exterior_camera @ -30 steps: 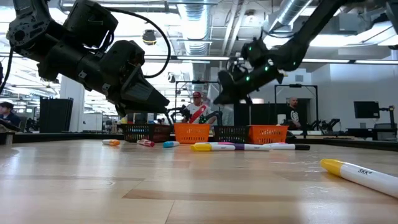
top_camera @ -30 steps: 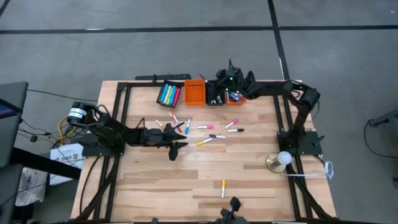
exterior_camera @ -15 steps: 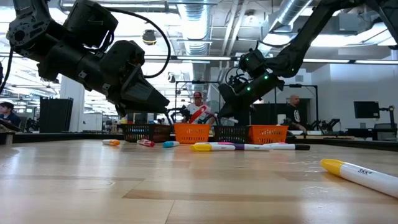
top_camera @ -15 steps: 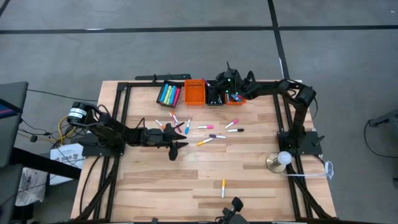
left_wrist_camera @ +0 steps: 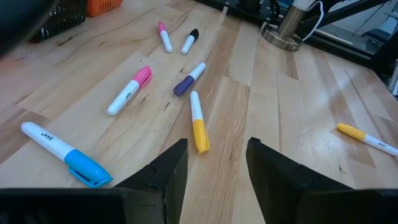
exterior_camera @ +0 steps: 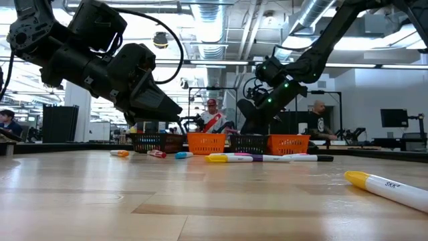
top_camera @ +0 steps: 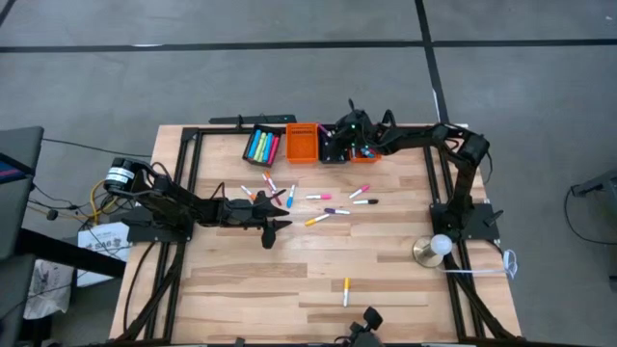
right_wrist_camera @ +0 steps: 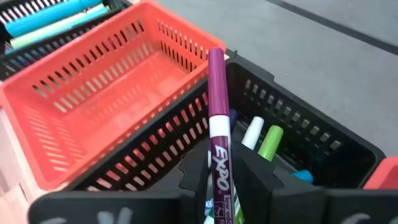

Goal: Pick & Place Markers
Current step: Put the small purple marker pen into the right black basket, then put the small red marker pen into the right black basket

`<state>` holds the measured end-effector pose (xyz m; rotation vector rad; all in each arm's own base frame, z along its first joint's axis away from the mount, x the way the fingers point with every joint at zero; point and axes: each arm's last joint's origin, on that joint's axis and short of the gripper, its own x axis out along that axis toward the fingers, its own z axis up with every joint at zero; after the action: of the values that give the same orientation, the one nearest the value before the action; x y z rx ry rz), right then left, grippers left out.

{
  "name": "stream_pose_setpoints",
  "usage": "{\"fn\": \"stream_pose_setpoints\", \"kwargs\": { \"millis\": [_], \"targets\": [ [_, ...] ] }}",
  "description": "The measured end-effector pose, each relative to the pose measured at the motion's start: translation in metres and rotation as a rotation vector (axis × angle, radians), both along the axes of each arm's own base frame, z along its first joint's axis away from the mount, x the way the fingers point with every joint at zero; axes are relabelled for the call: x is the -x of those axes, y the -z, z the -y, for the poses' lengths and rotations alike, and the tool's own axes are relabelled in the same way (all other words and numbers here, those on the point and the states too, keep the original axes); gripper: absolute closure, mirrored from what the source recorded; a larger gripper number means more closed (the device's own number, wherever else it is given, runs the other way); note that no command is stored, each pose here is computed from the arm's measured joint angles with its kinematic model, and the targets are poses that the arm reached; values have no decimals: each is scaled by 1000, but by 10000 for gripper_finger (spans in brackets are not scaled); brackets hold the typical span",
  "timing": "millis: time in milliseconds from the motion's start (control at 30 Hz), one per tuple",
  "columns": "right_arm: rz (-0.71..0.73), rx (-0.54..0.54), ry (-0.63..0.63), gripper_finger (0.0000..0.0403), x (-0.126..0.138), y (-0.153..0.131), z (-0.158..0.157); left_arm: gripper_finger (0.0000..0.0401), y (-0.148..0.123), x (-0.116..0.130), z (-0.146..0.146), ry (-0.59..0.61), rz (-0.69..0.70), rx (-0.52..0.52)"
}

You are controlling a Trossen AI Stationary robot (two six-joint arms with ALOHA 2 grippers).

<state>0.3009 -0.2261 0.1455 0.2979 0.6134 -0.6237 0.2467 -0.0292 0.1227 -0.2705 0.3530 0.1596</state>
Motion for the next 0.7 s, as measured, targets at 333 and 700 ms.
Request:
{"fn": "stream_pose_setpoints", "kwargs": {
  "millis": [333, 700],
  "targets": [
    [-21, -13, -7, 314, 0, 2, -3, 242, 0, 0, 0, 0, 0, 0],
    [75, 146, -104, 312, 5, -68, -27, 242, 1, 0, 0, 2, -12, -4]
  ]
}}
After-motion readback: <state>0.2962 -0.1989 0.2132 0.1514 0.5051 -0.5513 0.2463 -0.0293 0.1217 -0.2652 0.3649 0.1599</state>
